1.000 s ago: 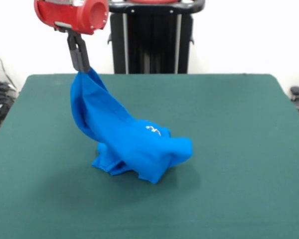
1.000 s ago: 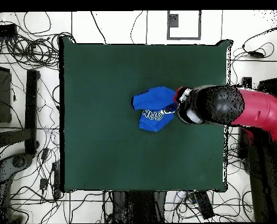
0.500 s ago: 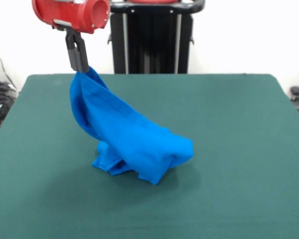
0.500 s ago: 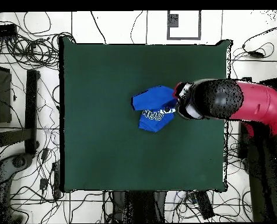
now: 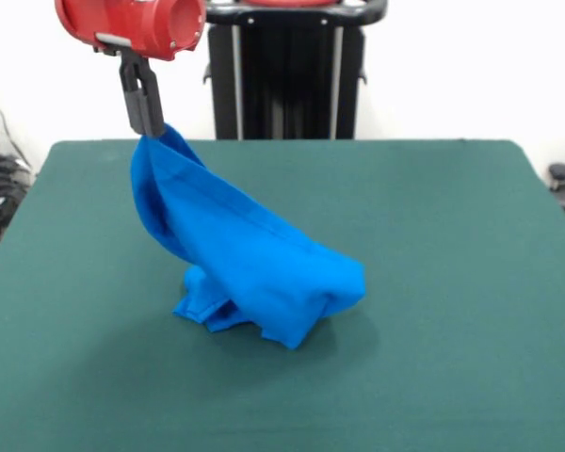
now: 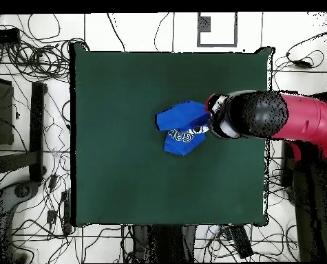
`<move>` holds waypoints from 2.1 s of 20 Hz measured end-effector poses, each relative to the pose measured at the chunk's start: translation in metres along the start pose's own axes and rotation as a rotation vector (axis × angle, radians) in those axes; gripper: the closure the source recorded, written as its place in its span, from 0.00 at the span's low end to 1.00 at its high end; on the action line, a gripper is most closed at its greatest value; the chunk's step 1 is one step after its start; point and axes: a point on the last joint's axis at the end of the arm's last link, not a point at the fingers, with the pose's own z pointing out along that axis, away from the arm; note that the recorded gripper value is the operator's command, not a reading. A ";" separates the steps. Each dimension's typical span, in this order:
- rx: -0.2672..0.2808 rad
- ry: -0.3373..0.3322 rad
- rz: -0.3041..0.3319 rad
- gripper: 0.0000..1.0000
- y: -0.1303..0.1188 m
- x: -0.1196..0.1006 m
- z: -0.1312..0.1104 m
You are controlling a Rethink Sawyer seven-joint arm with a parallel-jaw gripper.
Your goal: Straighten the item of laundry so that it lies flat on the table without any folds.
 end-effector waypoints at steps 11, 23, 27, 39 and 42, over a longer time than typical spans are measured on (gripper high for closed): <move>-0.004 0.000 -0.009 1.00 0.004 0.001 0.000; 0.012 0.024 -0.013 0.00 0.002 0.004 0.000; 0.021 0.037 -0.014 0.00 0.000 0.006 0.001; 0.032 0.013 -0.029 0.00 0.006 0.007 -0.012; 0.034 0.000 -0.034 0.00 0.009 0.007 -0.019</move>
